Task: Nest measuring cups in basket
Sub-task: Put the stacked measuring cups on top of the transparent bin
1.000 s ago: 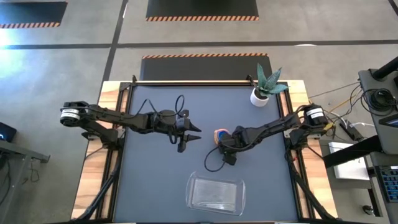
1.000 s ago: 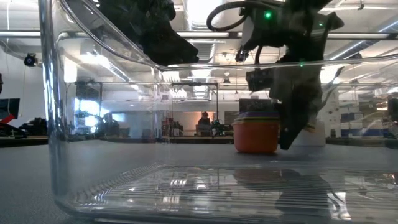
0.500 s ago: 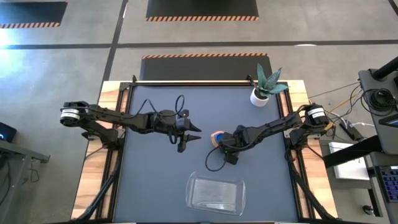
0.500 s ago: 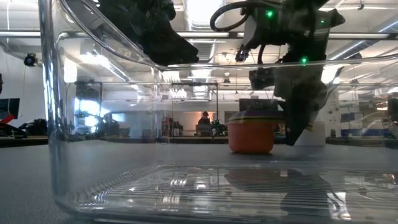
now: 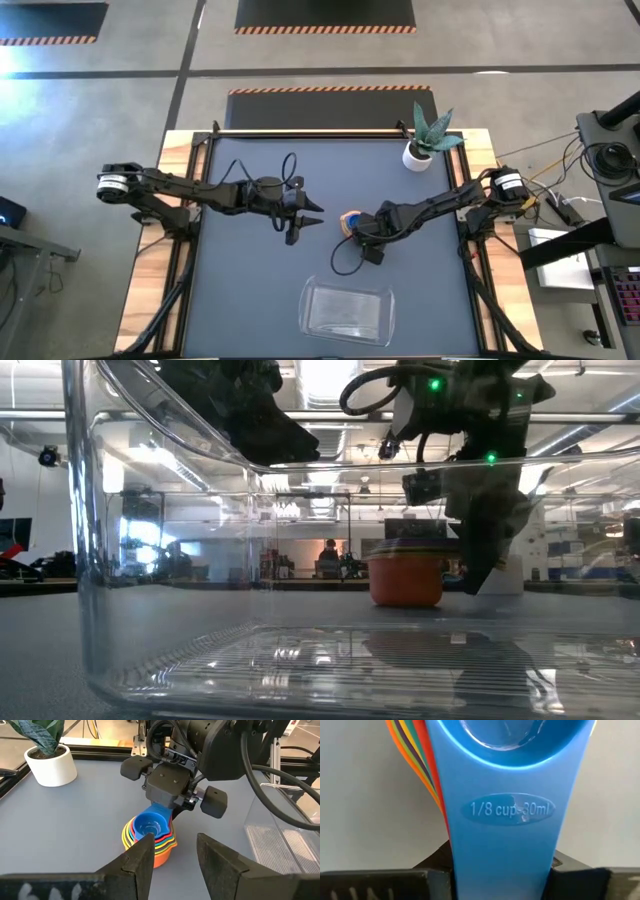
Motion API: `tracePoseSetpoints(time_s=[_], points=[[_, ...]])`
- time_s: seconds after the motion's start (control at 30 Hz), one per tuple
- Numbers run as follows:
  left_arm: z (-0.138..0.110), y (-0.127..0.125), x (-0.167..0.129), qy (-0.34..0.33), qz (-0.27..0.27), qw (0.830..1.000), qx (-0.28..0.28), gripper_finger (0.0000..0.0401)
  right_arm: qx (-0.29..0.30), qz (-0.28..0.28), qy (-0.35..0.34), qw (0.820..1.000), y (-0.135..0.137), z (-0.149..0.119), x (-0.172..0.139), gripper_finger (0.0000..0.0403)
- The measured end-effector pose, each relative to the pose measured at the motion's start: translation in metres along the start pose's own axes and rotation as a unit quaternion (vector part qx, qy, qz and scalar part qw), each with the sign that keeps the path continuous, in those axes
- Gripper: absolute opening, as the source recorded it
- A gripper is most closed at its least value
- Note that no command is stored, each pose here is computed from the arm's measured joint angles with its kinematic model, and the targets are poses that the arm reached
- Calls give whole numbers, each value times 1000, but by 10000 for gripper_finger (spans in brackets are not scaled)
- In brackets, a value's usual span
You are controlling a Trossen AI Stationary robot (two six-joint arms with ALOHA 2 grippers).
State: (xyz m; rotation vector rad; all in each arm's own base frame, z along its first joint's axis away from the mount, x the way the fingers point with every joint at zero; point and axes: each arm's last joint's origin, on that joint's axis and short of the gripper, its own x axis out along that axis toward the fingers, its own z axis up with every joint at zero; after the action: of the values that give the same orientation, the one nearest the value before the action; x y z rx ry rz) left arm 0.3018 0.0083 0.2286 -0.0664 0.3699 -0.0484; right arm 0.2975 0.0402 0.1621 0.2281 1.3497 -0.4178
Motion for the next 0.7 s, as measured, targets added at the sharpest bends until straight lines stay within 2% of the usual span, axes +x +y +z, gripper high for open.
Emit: tracePoseSetpoints(time_s=[0.27,0.7], points=[[0,0,0,0,0,1000,0,130,1,3,-5,1000,-1,0,-4,122],[6,-1,-6,-13,-1,1000,3,130,15,29,-65,997,-3,-7,-40,122]])
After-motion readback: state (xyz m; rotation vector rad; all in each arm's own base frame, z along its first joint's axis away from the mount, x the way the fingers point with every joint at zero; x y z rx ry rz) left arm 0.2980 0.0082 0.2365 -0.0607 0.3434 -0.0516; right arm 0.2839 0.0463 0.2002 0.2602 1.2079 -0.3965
